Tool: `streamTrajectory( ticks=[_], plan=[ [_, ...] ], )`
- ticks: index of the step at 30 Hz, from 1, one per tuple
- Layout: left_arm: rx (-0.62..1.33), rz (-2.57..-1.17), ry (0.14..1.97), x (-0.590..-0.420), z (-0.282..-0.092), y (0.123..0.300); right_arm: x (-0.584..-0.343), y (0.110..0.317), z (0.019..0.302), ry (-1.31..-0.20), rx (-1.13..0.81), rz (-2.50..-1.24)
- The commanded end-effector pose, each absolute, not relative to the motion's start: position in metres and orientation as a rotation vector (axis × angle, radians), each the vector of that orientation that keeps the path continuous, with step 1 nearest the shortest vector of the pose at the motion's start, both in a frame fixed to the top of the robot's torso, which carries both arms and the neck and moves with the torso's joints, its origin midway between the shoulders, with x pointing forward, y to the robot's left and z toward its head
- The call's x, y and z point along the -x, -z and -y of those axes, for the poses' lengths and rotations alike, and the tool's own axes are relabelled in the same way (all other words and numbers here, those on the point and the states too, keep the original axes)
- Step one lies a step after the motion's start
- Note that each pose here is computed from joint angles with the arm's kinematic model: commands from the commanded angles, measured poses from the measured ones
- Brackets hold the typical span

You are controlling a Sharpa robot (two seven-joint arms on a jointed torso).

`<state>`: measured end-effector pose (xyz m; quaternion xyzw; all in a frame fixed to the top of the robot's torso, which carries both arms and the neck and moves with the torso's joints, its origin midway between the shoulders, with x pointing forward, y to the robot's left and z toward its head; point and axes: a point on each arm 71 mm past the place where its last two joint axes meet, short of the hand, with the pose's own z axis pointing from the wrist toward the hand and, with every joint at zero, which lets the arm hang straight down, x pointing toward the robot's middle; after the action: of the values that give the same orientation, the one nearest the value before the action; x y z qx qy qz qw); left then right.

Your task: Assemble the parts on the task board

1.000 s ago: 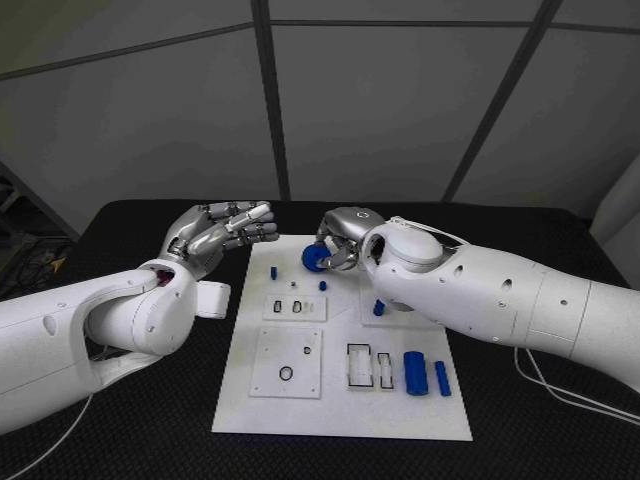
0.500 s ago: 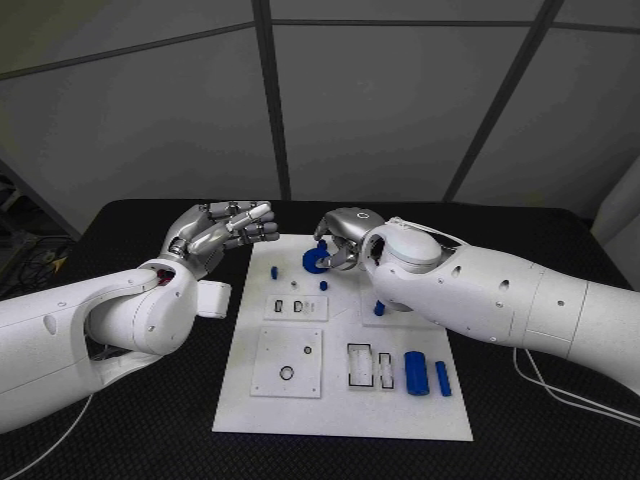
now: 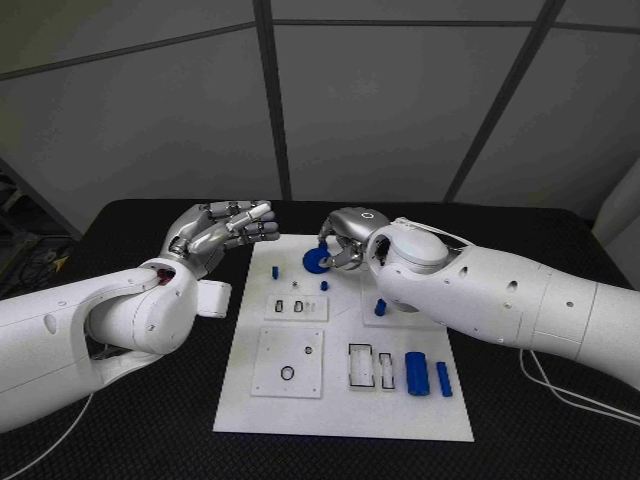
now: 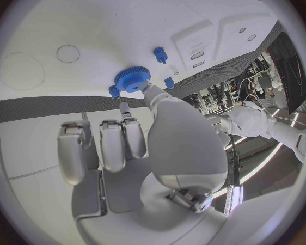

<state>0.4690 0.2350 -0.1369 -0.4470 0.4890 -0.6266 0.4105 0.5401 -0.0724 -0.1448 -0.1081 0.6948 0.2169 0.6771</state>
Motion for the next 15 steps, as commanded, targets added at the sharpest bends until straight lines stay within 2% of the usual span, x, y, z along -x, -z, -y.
streamTrajectory(
  ticks=[1, 6, 15],
  plan=[
    [1.110, -1.231, 1.593, -0.469, -0.235, 0.135, -0.537, 0.137, 0.092, -0.592, 0.143, -1.483],
    [1.112, -1.230, 1.590, -0.469, -0.238, 0.135, -0.528, 0.133, 0.139, -0.721, 0.094, -1.464],
    [1.112, -1.223, 1.580, -0.472, -0.241, 0.136, -0.523, 0.133, 0.214, -0.792, 0.021, -1.486]
  ],
)
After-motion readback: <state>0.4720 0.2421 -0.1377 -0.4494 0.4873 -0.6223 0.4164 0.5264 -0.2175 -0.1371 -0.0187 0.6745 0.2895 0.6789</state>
